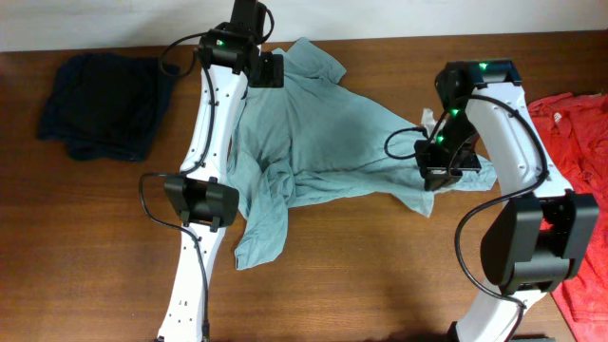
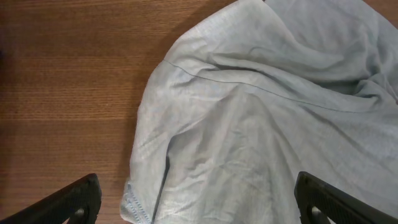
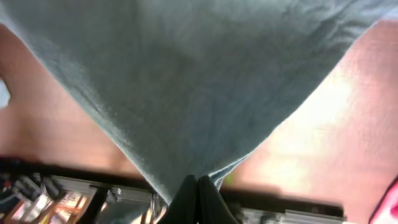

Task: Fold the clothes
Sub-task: 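Lift the shirt's right edge with the right gripper and pull it rightward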

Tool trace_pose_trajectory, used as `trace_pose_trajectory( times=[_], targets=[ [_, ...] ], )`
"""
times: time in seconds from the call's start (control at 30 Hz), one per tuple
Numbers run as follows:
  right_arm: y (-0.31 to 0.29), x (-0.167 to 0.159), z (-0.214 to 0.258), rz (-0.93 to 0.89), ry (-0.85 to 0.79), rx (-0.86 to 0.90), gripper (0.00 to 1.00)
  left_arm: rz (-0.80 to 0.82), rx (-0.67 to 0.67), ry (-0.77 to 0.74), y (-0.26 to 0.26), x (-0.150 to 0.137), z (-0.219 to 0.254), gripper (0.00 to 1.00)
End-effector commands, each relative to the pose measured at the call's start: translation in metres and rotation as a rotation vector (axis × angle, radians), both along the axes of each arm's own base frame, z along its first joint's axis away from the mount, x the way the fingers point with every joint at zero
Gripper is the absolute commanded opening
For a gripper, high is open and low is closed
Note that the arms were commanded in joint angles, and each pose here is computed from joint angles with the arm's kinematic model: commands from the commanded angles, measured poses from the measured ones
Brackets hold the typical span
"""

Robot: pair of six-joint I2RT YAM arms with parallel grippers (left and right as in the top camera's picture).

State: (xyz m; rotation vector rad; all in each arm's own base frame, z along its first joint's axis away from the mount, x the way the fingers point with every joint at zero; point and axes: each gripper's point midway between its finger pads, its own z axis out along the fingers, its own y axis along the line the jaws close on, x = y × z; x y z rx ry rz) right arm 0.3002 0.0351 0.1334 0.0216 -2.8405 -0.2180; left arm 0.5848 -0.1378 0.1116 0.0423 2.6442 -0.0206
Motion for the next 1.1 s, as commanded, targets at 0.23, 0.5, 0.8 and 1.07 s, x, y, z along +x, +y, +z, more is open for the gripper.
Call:
trace_pose_trajectory(
  times=[0.23,0.5,0.8,1.07],
  targets=[
    [0.002,-0.031,0.006,-0.016,0.065,0.001,0.04,0.003,-0.016,-0.019,-0.002,0.000,0.012,0.99],
    [0.002,-0.078,0.002,-0.068,0.126,-0.011,0.04,0.004,-0.016,-0.020,-0.002,0.000,0.012,0.99],
    [0.018,-0.119,0.028,-0.100,0.003,0.098,0.04,0.004,-0.016,-0.020,-0.002,0.000,0.012,0.99],
    [0.017,-0.139,0.027,-0.127,-0.016,0.089,0.04,0.004,-0.016,-0.020,-0.002,0.000,0.012,0.99]
  ],
)
